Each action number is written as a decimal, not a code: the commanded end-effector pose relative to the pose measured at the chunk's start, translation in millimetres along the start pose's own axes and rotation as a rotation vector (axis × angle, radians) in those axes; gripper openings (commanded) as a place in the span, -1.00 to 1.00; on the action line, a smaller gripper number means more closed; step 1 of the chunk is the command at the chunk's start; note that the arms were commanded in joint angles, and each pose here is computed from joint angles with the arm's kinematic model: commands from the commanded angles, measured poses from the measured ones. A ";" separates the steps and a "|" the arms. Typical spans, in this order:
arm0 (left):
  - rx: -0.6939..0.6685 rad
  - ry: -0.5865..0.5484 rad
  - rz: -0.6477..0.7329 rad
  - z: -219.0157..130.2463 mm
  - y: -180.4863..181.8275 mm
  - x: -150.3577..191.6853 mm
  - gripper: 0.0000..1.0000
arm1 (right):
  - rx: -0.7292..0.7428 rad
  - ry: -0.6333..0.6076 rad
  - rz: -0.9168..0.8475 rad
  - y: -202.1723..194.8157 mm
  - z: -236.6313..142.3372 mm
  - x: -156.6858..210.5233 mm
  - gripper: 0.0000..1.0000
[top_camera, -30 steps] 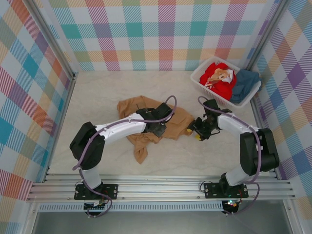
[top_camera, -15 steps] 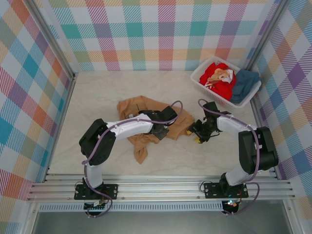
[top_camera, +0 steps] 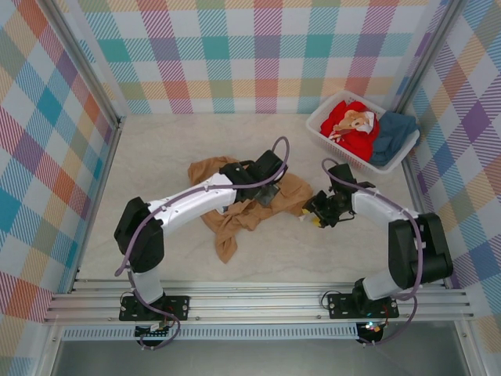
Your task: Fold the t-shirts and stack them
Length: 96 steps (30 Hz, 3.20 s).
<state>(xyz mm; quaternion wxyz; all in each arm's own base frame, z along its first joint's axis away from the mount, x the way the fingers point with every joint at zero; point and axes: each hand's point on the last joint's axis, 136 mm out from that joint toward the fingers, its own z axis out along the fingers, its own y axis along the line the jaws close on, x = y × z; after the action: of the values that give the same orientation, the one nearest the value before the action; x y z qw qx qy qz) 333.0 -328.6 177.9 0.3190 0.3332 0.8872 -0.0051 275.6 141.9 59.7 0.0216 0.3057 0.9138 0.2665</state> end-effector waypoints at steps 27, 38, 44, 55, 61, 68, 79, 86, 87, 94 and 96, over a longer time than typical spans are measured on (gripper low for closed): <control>-0.080 -0.405 -0.865 -85.2 263.4 -137.0 -1.00 | -0.072 0.270 -0.462 141.2 95.0 141.2 0.20; -0.150 -0.355 -0.842 -92.2 277.3 -111.4 -1.00 | 0.309 0.143 -0.504 99.3 143.4 101.6 -0.56; -0.231 -0.334 -0.848 -126.1 278.7 -80.6 -1.00 | 0.333 0.004 -0.593 96.1 92.5 72.2 -1.00; 0.166 -0.454 -1.069 -217.4 180.6 -41.5 -1.00 | 0.210 -0.259 -0.510 71.9 -70.2 -19.6 -1.00; -0.049 -0.441 -1.146 -213.5 220.6 -10.4 -1.00 | 0.049 -0.272 -0.516 146.2 -63.6 -87.0 -1.00; -0.356 -0.112 -1.243 -99.1 286.9 79.2 -1.00 | 0.018 -0.123 -0.491 207.0 -1.7 -128.7 -0.09; -0.464 0.206 -1.309 -68.8 262.4 195.9 0.01 | 0.119 -0.091 -0.363 111.7 -20.8 -41.2 -0.13; -0.332 0.304 -1.392 -64.2 210.6 234.0 -0.05 | 0.212 0.061 -0.347 33.7 11.7 61.0 -0.24; -0.327 0.316 -1.395 -63.1 206.7 238.8 -0.05 | 0.224 0.078 -0.347 30.6 18.3 65.4 -0.24; -0.255 0.364 -1.482 -42.6 196.3 249.2 0.07 | 0.250 0.105 -0.347 40.7 57.2 57.0 -0.18; -0.223 0.361 -1.557 -32.5 196.0 249.5 0.08 | 0.245 0.112 -0.333 43.7 66.9 54.1 -0.22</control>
<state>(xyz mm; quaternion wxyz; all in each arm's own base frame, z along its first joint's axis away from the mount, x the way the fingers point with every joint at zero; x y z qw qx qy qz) 282.7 -16.6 112.8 0.1274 -0.3799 0.9151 -0.0449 251.2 219.4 29.1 -0.0347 0.1237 0.9821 0.1377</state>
